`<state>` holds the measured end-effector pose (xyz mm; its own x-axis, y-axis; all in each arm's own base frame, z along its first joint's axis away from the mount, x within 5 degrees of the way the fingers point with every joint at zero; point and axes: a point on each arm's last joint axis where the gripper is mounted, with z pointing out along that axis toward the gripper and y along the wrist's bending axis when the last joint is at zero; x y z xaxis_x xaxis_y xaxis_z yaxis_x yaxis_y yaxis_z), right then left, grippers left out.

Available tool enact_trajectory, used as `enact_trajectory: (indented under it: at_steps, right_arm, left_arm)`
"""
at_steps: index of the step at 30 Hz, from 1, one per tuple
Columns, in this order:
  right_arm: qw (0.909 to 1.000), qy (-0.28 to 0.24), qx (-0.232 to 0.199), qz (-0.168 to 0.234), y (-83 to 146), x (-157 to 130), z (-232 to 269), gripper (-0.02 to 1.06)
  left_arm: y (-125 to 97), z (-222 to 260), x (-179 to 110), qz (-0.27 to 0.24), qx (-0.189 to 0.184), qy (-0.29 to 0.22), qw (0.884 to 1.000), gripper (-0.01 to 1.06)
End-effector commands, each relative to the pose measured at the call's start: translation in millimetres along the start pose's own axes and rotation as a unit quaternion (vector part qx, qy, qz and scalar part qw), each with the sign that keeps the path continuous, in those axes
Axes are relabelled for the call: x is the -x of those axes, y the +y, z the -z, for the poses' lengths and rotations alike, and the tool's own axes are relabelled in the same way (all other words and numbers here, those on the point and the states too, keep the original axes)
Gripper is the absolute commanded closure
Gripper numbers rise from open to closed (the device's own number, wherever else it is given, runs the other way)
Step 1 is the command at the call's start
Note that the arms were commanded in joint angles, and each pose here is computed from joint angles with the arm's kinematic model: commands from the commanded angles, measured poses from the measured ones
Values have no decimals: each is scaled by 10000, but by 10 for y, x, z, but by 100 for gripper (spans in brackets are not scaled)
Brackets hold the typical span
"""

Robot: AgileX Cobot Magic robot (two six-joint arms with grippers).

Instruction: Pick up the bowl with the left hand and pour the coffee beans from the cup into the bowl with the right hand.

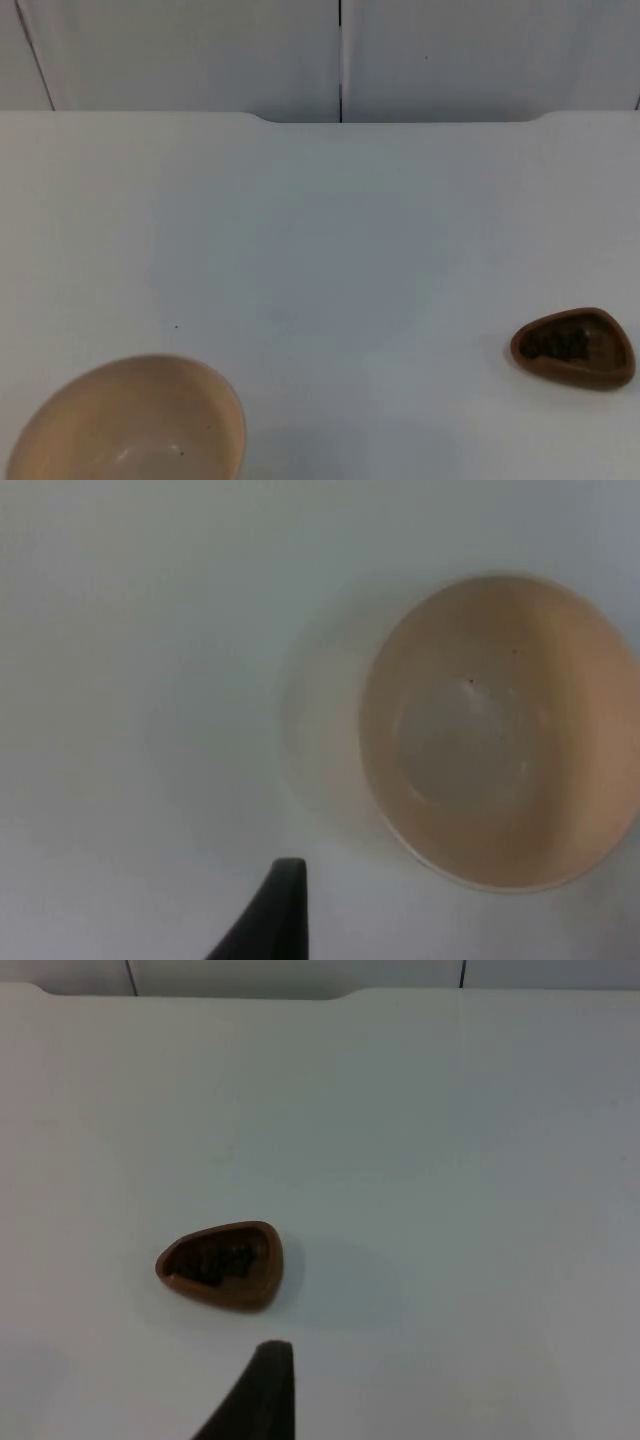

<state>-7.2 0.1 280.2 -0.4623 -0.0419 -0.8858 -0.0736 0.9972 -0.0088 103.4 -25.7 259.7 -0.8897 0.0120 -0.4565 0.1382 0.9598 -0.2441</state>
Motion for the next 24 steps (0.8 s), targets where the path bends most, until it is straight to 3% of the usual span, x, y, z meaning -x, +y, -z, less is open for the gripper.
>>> enact_trajectory:
  at_steps: [1,18,24]
  right_arm:
    - [10000,-32,-21,-14,0,-1,4,-1]
    - [10000,-32,-21,-14,0,-1,4,-1]
    - [10000,-32,-21,-14,0,-1,4,-1]
  left_arm:
    - [-15,-23,36,8,-132,36,9999,0]
    - [54,-348,112,189,-300,782,9963,0]
    - [94,-466,151,299,-267,920,9949,6]
